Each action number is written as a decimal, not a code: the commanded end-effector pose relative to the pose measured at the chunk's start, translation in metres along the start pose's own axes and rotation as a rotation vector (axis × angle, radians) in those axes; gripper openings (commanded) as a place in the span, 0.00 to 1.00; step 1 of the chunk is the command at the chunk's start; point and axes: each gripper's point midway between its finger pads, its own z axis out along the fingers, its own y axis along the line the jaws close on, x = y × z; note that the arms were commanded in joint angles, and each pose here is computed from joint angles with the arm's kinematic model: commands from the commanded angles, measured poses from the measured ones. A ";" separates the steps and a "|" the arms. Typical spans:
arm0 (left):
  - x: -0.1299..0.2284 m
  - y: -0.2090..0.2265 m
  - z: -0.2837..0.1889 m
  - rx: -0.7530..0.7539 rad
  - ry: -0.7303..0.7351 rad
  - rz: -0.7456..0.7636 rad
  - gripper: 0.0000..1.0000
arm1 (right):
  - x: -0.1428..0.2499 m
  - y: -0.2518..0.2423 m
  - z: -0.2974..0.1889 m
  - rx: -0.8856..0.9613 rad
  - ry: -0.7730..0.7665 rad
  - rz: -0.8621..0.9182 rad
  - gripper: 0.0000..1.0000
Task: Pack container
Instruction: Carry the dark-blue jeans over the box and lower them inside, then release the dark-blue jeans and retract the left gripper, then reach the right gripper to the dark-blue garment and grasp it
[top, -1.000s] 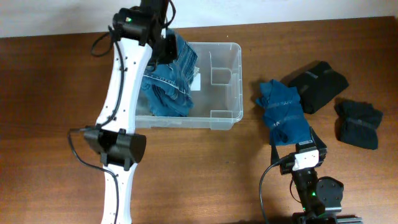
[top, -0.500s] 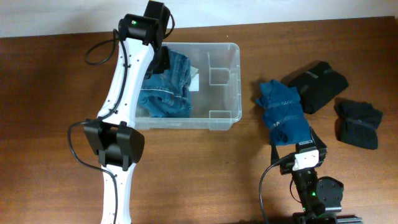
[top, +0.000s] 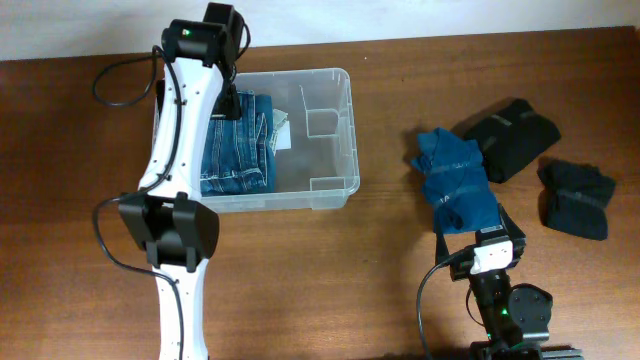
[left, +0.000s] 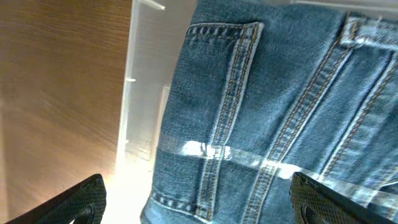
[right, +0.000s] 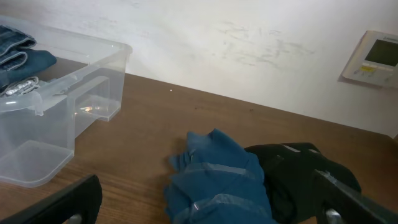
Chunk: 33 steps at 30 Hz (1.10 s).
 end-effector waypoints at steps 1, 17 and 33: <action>-0.003 0.015 -0.022 -0.012 -0.051 0.007 0.94 | 0.003 -0.003 0.000 0.016 0.007 0.014 0.98; -0.017 0.132 -0.195 0.207 -0.508 -0.323 0.99 | 0.003 -0.003 0.000 0.016 0.007 0.014 0.99; -0.047 0.194 -0.131 0.447 -0.516 -0.203 0.99 | -0.011 0.011 -0.001 -0.069 -0.050 0.030 0.98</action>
